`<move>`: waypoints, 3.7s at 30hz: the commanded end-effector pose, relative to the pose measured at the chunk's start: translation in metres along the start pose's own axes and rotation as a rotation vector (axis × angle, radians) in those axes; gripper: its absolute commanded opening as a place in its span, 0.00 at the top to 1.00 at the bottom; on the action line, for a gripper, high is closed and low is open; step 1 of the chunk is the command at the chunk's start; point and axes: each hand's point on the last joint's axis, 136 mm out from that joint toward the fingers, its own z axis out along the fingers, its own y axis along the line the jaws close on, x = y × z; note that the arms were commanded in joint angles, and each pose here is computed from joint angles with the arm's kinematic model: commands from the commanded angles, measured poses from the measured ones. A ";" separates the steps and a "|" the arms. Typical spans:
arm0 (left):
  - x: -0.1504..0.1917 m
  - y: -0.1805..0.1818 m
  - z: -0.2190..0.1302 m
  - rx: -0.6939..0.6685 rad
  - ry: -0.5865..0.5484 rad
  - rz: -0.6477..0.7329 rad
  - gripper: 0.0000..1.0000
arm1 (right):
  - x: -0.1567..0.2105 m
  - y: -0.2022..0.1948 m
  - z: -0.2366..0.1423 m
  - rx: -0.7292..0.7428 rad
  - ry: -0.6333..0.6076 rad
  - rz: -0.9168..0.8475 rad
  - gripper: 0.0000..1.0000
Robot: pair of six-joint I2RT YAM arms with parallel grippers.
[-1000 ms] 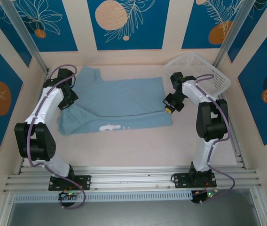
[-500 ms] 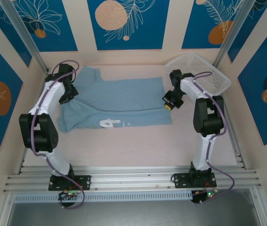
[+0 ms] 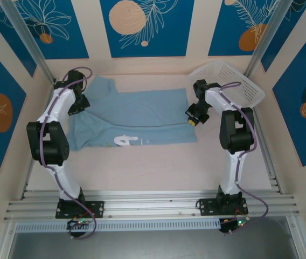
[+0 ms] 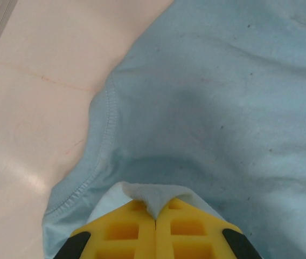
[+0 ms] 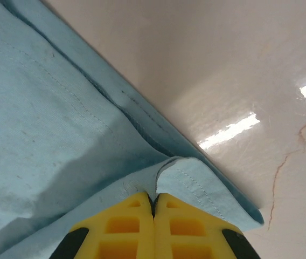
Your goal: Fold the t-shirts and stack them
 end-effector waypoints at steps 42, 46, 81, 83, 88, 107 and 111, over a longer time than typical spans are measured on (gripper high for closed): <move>0.145 0.104 0.059 0.170 0.474 -0.990 0.53 | 0.057 -0.051 0.024 -0.203 0.093 -0.071 0.53; 0.148 0.107 0.065 0.138 0.486 -0.984 0.70 | 0.054 -0.056 0.030 -0.157 0.097 -0.054 0.55; 0.219 0.150 0.024 -0.164 0.520 -0.945 1.00 | 0.063 -0.139 0.012 0.212 -0.034 0.015 1.00; 0.225 0.150 0.024 -0.171 0.524 -0.948 1.00 | 0.066 -0.143 0.013 0.212 -0.033 0.019 1.00; 0.223 0.147 0.027 -0.154 0.530 -0.925 0.99 | 0.077 -0.129 0.022 0.122 0.041 0.001 0.93; 0.201 -0.043 -0.019 0.303 0.480 -0.637 0.42 | 0.182 0.061 -0.108 -0.866 0.029 -0.620 0.47; 0.208 -0.036 -0.007 0.202 0.506 -0.600 0.49 | 0.188 0.065 -0.109 -0.877 0.045 -0.623 0.47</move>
